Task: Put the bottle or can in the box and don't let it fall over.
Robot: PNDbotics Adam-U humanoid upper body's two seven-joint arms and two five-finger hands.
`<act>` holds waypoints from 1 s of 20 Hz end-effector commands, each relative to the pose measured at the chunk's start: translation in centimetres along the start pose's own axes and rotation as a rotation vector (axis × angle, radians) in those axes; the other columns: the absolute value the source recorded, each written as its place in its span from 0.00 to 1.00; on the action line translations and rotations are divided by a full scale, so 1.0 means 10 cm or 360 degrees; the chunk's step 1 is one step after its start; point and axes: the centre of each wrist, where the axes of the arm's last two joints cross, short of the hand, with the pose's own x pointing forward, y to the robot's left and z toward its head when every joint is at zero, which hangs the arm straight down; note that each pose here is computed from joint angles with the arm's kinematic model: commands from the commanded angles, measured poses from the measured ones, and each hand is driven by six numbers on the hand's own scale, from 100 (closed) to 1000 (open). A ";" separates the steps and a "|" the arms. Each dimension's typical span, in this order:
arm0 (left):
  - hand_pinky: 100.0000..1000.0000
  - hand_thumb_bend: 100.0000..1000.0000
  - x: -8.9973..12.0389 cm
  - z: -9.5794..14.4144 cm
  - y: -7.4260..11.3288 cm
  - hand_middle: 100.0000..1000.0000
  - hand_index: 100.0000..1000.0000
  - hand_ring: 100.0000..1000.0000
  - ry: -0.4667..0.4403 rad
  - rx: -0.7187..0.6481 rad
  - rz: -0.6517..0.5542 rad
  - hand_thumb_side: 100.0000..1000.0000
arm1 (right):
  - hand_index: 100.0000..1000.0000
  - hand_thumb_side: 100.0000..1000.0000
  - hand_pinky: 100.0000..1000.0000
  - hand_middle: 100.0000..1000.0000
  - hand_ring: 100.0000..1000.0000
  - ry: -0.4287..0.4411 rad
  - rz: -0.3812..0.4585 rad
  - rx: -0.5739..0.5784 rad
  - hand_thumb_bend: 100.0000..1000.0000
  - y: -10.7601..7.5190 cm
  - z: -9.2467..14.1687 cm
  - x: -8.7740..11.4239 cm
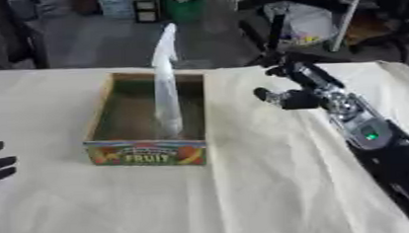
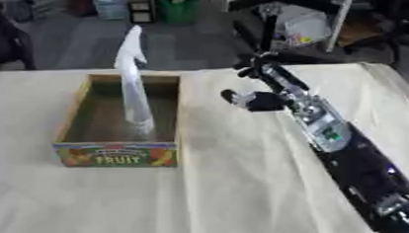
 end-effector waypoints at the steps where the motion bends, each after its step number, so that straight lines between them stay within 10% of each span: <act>1: 0.73 0.35 0.08 -0.04 0.10 0.77 0.87 0.70 -0.0045 0.0026 -0.0059 0.78 | 1.00 0.20 0.91 0.82 0.83 -0.0155 -0.0002 -0.0164 0.35 -0.30 0.19 0.31; 5: 0.73 0.35 0.08 -0.04 0.13 0.77 0.87 0.70 -0.0040 0.0046 -0.0073 0.78 | 1.00 0.27 0.89 0.83 0.83 -0.0167 -0.0170 -0.0330 0.33 -0.24 0.59 0.34; 20: 0.73 0.34 0.00 0.04 0.08 0.77 0.86 0.70 0.0007 0.0041 -0.0056 0.77 | 1.00 0.22 0.88 0.75 0.80 0.0082 -0.0147 -0.0871 0.33 0.23 1.24 0.28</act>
